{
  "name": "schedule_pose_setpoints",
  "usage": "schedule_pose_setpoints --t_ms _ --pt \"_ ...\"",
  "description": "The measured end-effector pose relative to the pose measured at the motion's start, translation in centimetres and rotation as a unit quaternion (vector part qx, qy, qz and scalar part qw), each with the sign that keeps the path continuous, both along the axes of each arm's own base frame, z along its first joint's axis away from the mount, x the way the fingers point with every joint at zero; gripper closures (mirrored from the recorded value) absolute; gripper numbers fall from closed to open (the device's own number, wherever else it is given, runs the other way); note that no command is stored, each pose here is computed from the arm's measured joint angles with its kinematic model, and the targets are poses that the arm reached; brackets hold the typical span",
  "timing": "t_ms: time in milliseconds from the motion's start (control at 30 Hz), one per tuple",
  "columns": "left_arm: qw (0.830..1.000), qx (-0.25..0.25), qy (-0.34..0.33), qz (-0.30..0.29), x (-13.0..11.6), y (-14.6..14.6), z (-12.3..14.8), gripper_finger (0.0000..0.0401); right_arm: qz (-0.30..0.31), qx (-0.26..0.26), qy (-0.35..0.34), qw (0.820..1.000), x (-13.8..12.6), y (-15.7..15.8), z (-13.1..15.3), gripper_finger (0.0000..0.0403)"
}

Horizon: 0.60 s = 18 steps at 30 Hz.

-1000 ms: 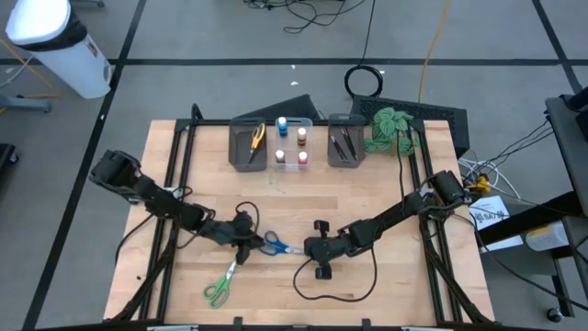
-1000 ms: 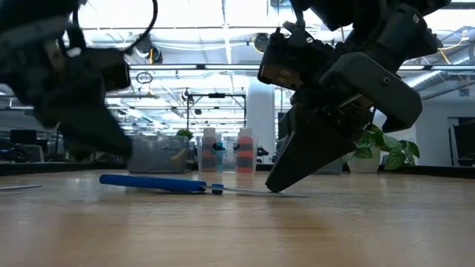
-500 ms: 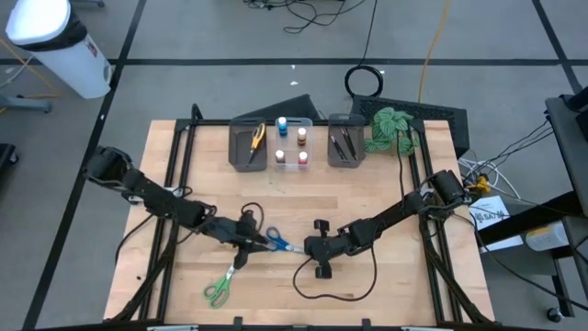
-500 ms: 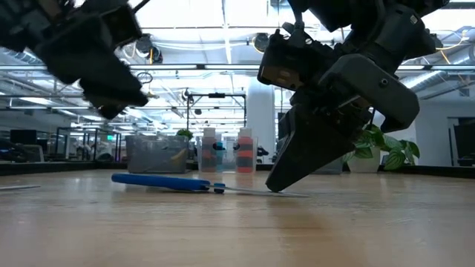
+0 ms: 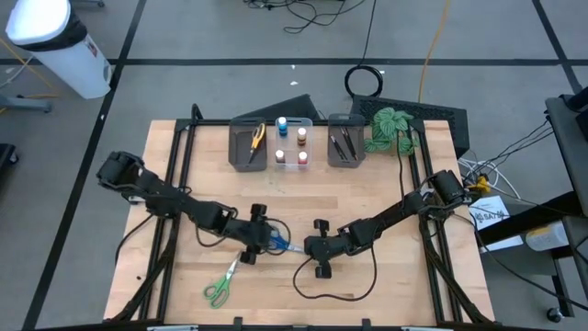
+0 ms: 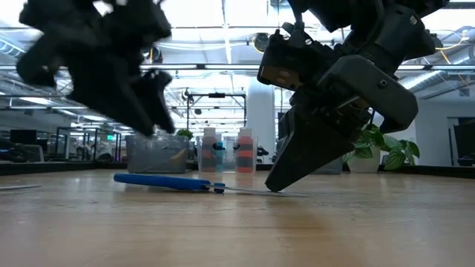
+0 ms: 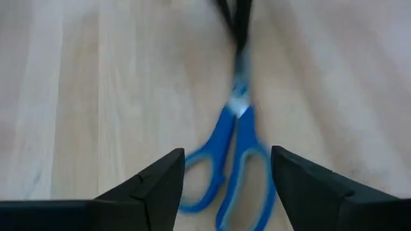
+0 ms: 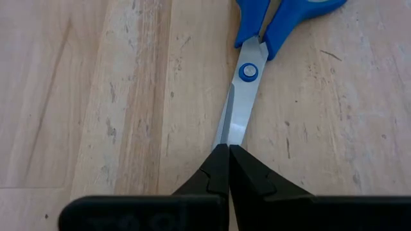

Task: Pick & Place Paint Supplies
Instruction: Put the blue scissors into the left black bin

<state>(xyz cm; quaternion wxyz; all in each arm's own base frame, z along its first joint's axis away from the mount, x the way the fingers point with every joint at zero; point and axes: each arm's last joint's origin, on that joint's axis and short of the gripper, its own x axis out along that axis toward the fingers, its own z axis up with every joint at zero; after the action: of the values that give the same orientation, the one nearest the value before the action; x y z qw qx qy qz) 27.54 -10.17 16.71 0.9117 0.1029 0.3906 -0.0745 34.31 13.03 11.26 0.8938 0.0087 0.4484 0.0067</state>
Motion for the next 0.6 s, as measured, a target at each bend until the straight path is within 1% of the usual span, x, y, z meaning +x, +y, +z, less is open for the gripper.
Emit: schedule_pose_setpoints --t_ms 167,267,500,600 --pt "0.999 0.002 0.053 0.003 0.5 0.8 -2.3 0.0157 0.0 0.0 0.0 1.0 0.0 0.0 0.0 0.0403" --pt "0.998 0.007 0.066 0.015 0.9 1.4 -3.2 0.0157 0.0 0.0 0.0 1.0 0.0 0.0 0.0 0.0403" --pt "0.996 0.004 0.088 0.008 1.3 2.1 -4.3 0.0158 0.003 -0.003 -0.001 1.0 0.0 0.0 0.0 0.0403" --pt "0.995 -0.01 0.097 -0.002 1.5 2.2 -4.7 0.0165 0.003 -0.003 -0.001 1.0 0.0 0.0 0.0 0.0403"
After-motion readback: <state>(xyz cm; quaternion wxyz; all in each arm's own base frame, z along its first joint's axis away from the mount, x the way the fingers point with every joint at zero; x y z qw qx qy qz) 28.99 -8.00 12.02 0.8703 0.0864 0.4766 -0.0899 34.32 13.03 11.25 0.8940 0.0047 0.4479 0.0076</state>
